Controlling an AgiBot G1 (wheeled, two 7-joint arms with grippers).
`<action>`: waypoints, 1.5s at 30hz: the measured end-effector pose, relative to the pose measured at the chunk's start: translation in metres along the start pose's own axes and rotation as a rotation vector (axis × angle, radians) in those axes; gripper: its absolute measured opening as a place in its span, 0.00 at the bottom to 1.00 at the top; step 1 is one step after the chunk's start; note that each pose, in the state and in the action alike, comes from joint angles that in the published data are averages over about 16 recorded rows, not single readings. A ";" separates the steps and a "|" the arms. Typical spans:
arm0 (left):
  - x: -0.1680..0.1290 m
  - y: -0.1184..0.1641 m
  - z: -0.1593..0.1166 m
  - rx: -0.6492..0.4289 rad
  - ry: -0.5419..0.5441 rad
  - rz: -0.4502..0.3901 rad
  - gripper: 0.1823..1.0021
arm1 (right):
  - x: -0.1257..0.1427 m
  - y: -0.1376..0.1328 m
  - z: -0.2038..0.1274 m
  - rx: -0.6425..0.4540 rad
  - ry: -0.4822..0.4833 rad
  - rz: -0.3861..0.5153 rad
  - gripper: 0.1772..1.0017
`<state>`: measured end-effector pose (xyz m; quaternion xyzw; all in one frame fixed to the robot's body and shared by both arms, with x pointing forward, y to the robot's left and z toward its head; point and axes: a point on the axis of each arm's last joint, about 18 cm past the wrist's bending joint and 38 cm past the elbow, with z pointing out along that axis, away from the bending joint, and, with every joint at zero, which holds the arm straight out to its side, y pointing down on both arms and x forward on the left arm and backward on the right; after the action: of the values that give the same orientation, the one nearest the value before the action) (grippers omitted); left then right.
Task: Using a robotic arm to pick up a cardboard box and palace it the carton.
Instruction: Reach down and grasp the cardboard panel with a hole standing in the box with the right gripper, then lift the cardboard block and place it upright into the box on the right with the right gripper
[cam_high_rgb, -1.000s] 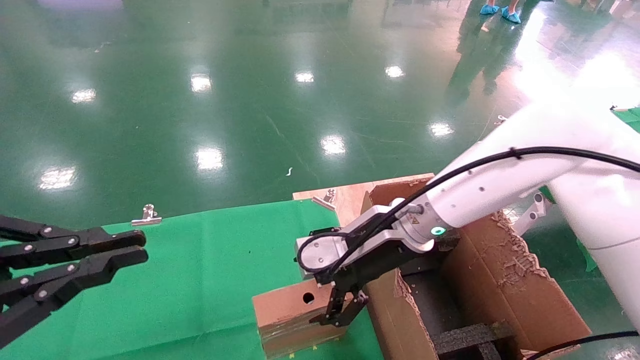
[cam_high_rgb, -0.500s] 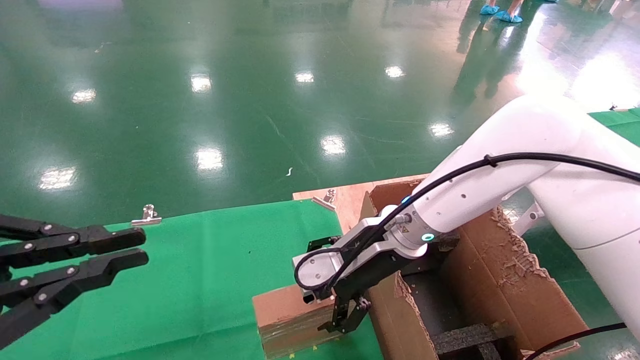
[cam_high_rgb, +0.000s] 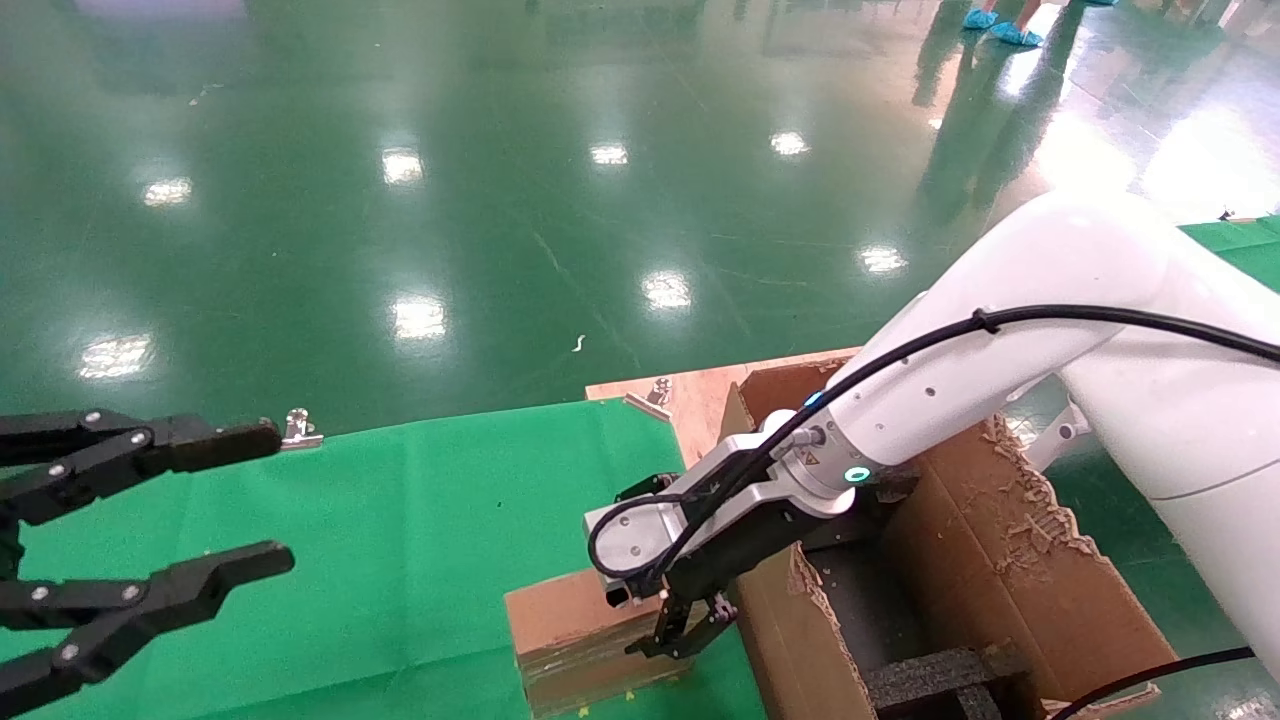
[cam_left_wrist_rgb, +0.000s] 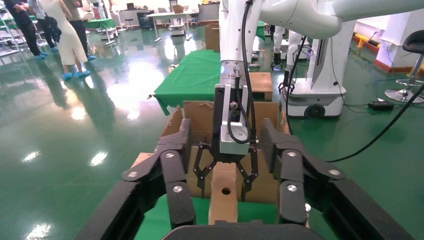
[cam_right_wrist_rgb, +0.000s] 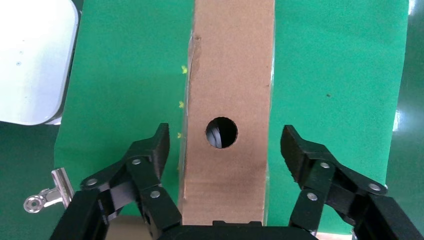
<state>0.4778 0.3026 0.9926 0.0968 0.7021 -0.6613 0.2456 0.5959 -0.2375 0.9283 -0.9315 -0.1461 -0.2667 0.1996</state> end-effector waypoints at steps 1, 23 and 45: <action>0.000 0.000 0.000 0.000 0.000 0.000 0.37 | 0.000 0.000 0.000 0.000 0.000 0.000 0.83; 0.000 0.000 0.000 0.000 0.000 0.000 0.90 | 0.017 -0.003 -0.025 0.049 0.025 0.021 0.26; 0.000 0.000 0.000 0.000 0.000 0.000 1.00 | 0.078 -0.004 -0.188 0.116 0.285 -0.001 0.17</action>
<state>0.4778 0.3026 0.9926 0.0968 0.7021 -0.6613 0.2456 0.5756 -0.3057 1.1192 -0.8711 -0.1318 -0.3874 0.2715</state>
